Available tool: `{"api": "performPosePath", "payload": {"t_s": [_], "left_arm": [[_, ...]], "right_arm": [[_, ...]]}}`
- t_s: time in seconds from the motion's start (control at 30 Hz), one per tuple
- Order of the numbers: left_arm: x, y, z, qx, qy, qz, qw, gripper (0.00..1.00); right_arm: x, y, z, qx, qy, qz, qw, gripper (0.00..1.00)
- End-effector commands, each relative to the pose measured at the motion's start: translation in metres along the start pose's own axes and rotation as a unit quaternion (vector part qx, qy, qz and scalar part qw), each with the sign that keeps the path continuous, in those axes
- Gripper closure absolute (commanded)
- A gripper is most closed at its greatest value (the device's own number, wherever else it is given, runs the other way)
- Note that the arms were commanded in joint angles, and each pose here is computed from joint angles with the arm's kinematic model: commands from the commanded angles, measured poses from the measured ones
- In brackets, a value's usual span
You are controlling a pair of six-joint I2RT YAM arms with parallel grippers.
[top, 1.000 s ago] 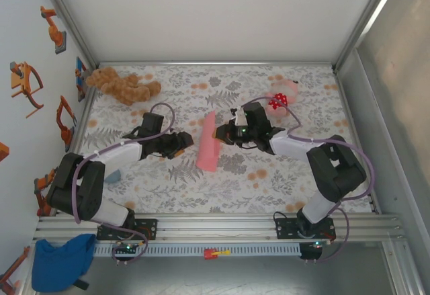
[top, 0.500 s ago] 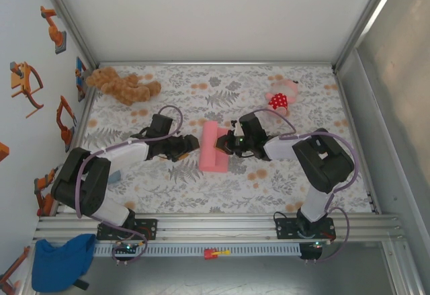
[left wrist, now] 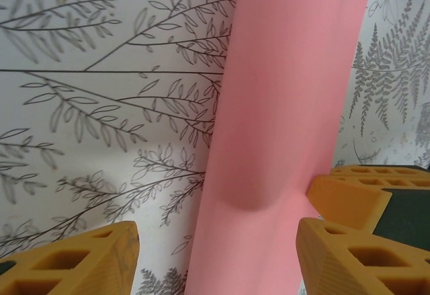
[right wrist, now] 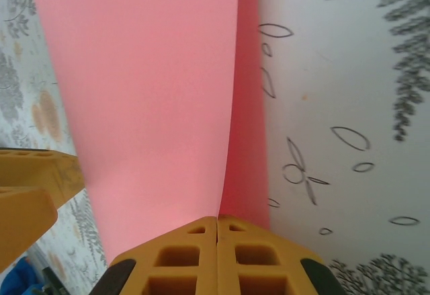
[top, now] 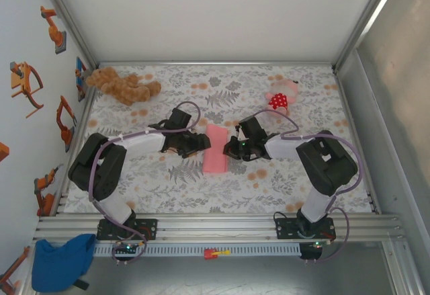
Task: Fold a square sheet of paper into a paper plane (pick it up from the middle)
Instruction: Hold the square sheet of paper at the center of the table.
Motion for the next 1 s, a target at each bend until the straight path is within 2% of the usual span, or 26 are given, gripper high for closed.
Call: {"api": "performPosePath", "payload": {"t_s": [0.0,0.2,0.57,0.63,0.77,0.97], "left_arm": [[0.001,-0.006,0.0,-0.029,-0.011,0.003,1.0,0.39],[0.0,-0.018,-0.002,-0.047,-0.011,0.008,0.999,0.43],[-0.005,-0.028,0.009,-0.08,0.015,-0.001,0.997,0.58],[-0.005,-0.03,0.013,-0.09,0.021,-0.004,0.996,0.6],[-0.006,-0.036,0.022,-0.11,0.035,-0.008,0.993,0.64],[-0.007,-0.044,0.03,-0.125,0.045,-0.007,0.991,0.68]], "right_arm": [[-0.008,0.009,0.004,0.019,0.022,-0.011,1.0,1.0],[-0.012,0.008,0.009,0.01,0.036,-0.004,0.999,1.0],[-0.018,0.005,0.01,0.003,0.038,0.008,0.999,1.0],[-0.021,0.008,0.009,0.009,0.034,0.005,0.999,0.95],[-0.03,0.025,0.008,0.025,0.038,-0.017,0.999,0.78],[-0.039,0.044,0.005,0.046,0.048,-0.04,0.997,0.73]]}}
Point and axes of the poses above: each hand's point on the last joint's axis, 136 mm out from that joint toward the fingers, its own y axis back along the fingers, its own z axis along the line the jaws close on, x = y × z, the point moved 4 cm from there along y, back along the fingers, and after that the axes turned 15 degrees about y, right-handed, at the moved point
